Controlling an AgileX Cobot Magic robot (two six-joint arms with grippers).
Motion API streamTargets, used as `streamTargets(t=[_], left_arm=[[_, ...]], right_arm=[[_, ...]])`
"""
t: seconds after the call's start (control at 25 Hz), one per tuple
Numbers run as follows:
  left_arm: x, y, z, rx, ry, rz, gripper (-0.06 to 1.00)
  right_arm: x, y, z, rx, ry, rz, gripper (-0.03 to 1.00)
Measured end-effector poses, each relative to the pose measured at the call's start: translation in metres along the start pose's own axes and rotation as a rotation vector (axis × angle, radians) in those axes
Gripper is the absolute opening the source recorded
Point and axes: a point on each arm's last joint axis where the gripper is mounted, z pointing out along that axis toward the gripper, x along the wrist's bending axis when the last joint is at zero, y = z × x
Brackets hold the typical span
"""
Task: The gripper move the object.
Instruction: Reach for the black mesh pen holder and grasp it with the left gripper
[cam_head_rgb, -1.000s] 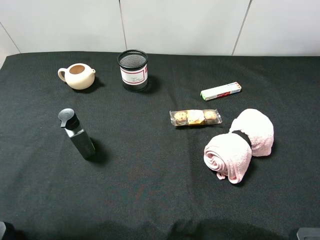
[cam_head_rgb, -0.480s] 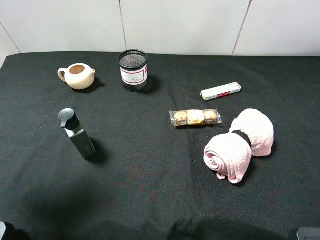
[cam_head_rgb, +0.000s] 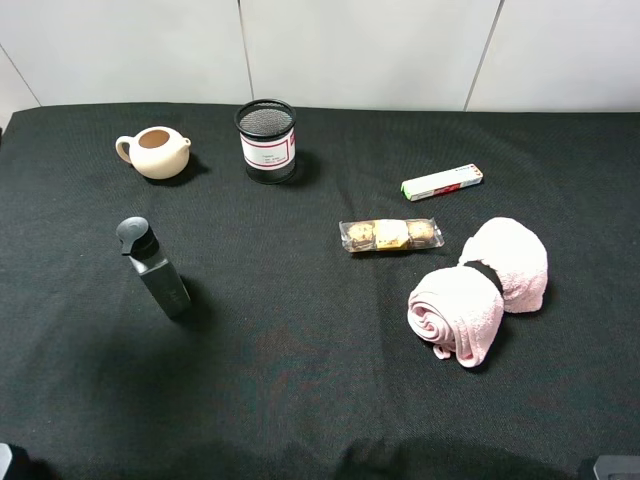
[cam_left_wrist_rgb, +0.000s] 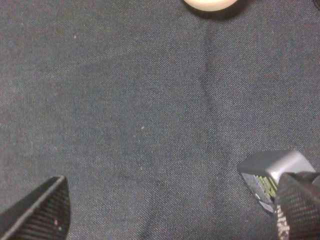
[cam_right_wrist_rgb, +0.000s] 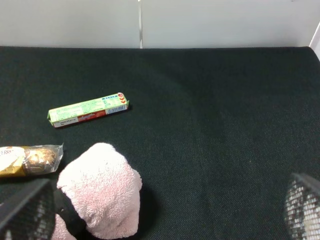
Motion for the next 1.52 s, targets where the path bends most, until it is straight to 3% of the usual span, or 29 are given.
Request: streamTargets(t=[0.32,0.52,1.08,1.52], left_arm=[[-0.002,0.034,0.005,0.012,-0.003,0.007,0.85],[-0.014,0.062,0.010,0.002,-0.028,0.051,0.85],[-0.093,0.127,0.048,0.023,-0.137,0.244,0.85],[-0.140,0.157,0.073,0.064,-0.135,0.342,0.85]], right_arm=[[0.000,0.000,0.000,0.000,0.000,0.000,0.69],[0.000,0.000,0.000,0.000,0.000,0.000,0.69],[0.000,0.000,0.000,0.000,0.000,0.000,0.69],[0.000,0.000,0.000,0.000,0.000,0.000,0.69]])
